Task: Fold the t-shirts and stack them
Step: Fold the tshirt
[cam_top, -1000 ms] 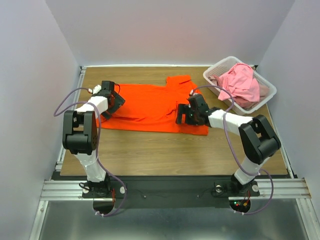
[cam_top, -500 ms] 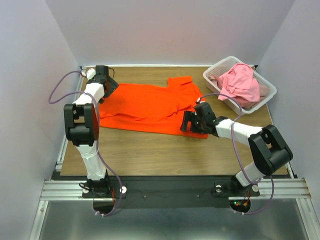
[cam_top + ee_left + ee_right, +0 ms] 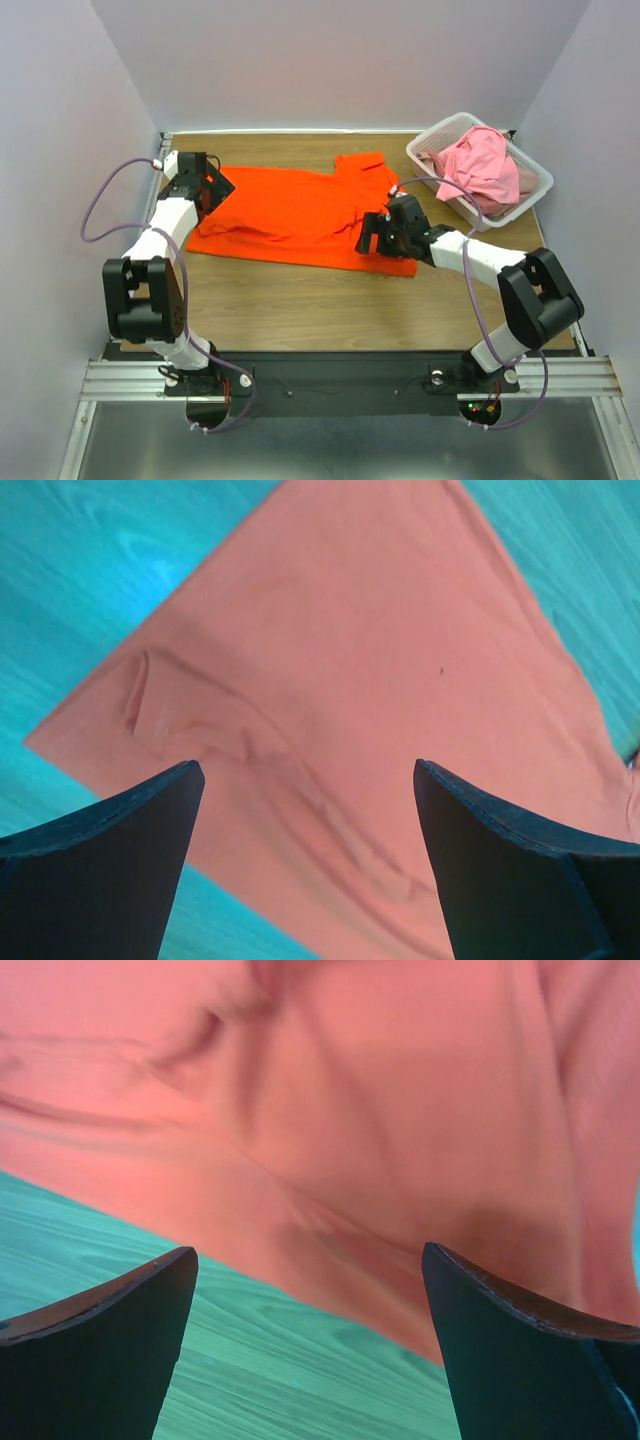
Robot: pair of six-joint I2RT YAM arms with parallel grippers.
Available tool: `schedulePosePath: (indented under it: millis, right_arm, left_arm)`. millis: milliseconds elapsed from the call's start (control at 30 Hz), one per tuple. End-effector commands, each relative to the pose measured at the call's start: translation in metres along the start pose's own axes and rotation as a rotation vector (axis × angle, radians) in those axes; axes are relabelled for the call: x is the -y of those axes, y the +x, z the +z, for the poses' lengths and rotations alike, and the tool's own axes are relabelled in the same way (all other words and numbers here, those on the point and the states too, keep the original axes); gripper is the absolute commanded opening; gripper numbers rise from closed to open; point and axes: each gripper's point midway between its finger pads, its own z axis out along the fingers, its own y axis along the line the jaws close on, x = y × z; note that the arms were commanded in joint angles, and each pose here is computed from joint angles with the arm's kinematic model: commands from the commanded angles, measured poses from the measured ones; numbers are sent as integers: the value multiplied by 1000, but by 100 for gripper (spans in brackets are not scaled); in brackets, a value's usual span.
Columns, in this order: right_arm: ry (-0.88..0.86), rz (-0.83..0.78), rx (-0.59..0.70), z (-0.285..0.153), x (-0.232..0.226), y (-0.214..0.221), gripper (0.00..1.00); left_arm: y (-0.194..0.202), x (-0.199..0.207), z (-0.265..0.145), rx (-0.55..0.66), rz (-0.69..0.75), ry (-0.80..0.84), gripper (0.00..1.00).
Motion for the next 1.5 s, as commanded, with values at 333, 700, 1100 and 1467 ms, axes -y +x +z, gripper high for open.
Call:
schedulePosePath:
  millis: [333,700,1100,1467]
  right_arm:
    - [-5,12,-32,15,-1,11,100]
    - [74,28,-60,20,22,32,100]
    - [104,18,-9,6,30,25,100]
    - [108,22,-23,8,31,28,100]
  left_arm:
    - [95,20,24,-170,35,122,99]
    - [44,21,55,-54,34,-14,99]
    - [-33,22,81,4,13,-61,99]
    - [56,-15,17,-94,12,-17,99]
